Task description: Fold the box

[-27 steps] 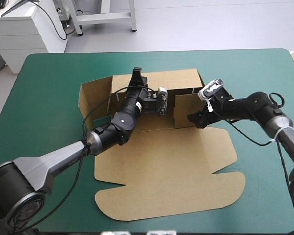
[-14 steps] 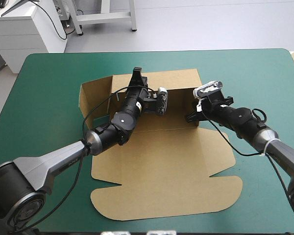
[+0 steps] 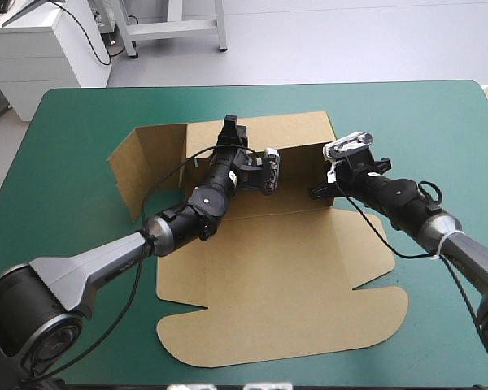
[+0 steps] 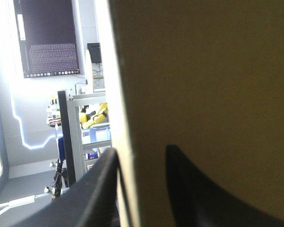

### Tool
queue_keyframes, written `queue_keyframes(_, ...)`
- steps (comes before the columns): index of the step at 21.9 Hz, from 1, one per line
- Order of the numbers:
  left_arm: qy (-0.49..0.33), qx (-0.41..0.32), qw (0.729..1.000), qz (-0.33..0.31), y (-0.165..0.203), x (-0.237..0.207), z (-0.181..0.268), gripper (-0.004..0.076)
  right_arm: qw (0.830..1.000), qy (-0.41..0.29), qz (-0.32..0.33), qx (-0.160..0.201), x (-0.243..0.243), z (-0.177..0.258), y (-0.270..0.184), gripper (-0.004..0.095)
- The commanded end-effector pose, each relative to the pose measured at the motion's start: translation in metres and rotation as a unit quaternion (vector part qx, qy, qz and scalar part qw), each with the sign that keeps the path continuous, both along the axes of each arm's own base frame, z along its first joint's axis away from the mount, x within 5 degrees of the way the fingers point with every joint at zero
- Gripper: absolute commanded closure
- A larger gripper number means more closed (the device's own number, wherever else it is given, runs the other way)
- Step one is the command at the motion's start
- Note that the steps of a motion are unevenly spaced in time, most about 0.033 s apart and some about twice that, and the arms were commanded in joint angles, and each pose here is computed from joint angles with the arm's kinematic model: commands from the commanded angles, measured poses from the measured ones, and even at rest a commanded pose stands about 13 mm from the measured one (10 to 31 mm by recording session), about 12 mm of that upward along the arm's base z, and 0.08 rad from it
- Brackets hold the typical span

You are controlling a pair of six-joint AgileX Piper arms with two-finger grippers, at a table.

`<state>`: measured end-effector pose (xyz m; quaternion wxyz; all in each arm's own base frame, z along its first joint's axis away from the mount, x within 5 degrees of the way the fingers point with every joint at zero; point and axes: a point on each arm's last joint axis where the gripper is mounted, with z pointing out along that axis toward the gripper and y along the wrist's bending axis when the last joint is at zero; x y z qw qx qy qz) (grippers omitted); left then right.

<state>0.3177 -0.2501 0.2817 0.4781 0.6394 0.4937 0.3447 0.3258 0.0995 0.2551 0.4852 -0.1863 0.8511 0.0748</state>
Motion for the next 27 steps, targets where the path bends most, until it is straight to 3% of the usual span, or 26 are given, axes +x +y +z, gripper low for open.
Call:
queue_keyframes(1, -0.028, -0.013, 0.999, 0.007, 0.004, 0.002, 0.017, 0.0227, 0.999, -0.046, 0.000, 0.001, -0.002, 0.027, -0.001, 0.0929)
queue_keyframes(3, -0.030, -0.016, 0.999, 0.013, 0.003, 0.001, 0.017, 0.0181, 0.998, -0.056, -0.014, -0.004, 0.000, 0.029, -0.003, 0.0929)
queue_keyframes(7, -0.060, -0.007, 0.997, 0.046, -0.004, -0.010, 0.021, 0.0191, 0.994, -0.092, -0.065, -0.010, 0.010, 0.041, -0.010, 0.0929)
queue_keyframes(12, -0.060, -0.020, 0.996, 0.070, -0.018, -0.031, 0.023, 0.0199, 0.992, -0.108, -0.066, -0.023, 0.032, 0.045, -0.007, 0.0929)
queue_keyframes(21, -0.029, -0.051, 0.997, 0.044, -0.045, -0.093, 0.041, 0.0316, 0.992, -0.100, -0.070, -0.028, 0.048, 0.035, -0.003, 0.0929)
queue_keyframes(24, -0.033, -0.025, 0.998, 0.048, -0.043, -0.098, 0.044, 0.0421, 0.993, -0.096, -0.062, -0.025, 0.048, 0.034, -0.002, 0.0929)
queue_keyframes(27, 0.000, -0.006, 0.998, 0.056, -0.037, -0.100, 0.043, 0.0689, 0.994, -0.089, -0.051, -0.020, 0.047, 0.033, 0.000, 0.0929)
